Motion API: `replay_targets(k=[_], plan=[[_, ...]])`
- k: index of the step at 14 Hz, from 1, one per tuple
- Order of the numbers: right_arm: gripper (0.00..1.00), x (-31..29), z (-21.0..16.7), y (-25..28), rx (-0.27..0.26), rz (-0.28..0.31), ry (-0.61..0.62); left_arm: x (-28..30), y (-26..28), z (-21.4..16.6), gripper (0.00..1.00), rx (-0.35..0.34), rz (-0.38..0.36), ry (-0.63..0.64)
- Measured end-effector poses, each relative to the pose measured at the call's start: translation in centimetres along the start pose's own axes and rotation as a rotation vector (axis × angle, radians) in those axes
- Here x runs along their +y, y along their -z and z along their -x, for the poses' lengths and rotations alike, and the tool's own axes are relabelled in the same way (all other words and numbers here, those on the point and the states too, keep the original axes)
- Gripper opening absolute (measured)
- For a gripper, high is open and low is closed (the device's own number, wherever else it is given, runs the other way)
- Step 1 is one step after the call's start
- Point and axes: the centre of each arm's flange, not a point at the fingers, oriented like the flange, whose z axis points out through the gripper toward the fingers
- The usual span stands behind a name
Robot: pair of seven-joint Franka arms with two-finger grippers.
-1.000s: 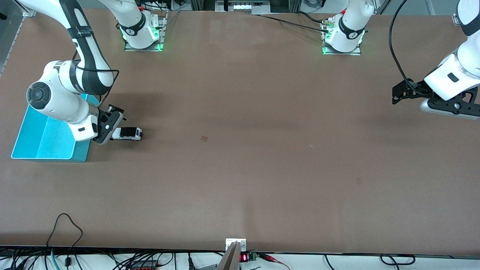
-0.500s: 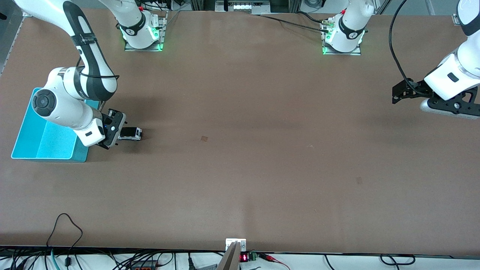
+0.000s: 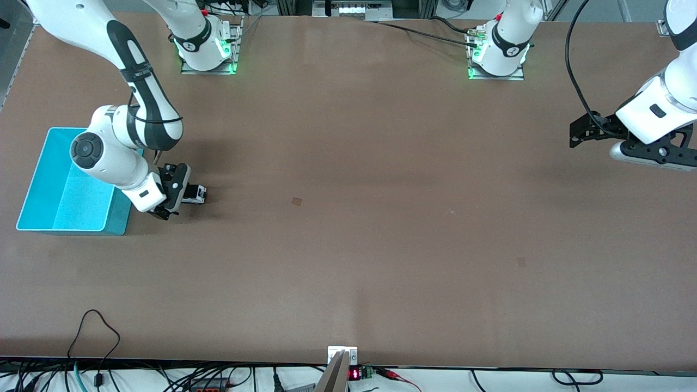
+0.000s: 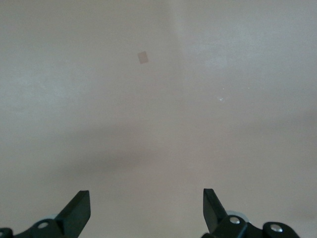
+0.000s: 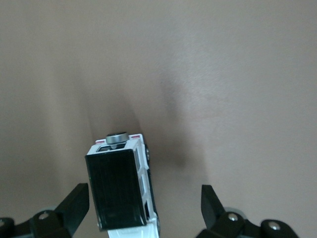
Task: Wind and store white jeep toy
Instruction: 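Lift the jeep with the right gripper over the blue bin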
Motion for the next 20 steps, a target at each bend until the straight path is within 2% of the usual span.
replay_targets(k=[7, 9, 10, 12, 16, 18, 20], plan=[[1.0, -1.8, 0.6, -2.1, -0.001, 0.031, 0.012, 0.0, 0.1, 0.2, 1.0, -0.006, 0.001, 0.001], [0.8, -1.9, 0.6, -2.1, -0.001, 0.033, 0.045, 0.0, 0.0, 0.2, 1.0, -0.012, 0.001, 0.003], [0.66, -1.9, 0.6, -2.1, -0.001, 0.033, 0.049, 0.0, 0.0, 0.3, 1.0, -0.014, 0.002, 0.004], [0.49, -1.9, 0.7, -2.0, -0.001, 0.03, 0.048, -0.1, 0.0, 0.3, 1.0, -0.019, 0.002, 0.006], [0.49, -0.2, 0.7, -0.2, -0.001, 0.008, -0.024, -0.1, 0.0, 0.4, 1.0, -0.023, 0.003, 0.007], [0.49, 1.7, 0.9, 2.5, 0.001, -0.001, -0.124, -0.1, 0.0, 0.4, 1.0, -0.023, 0.003, 0.007], [0.49, 3.4, 1.6, 5.8, -0.001, -0.019, -0.276, -0.1, 0.0, 0.4, 1.0, -0.023, 0.003, 0.007]])
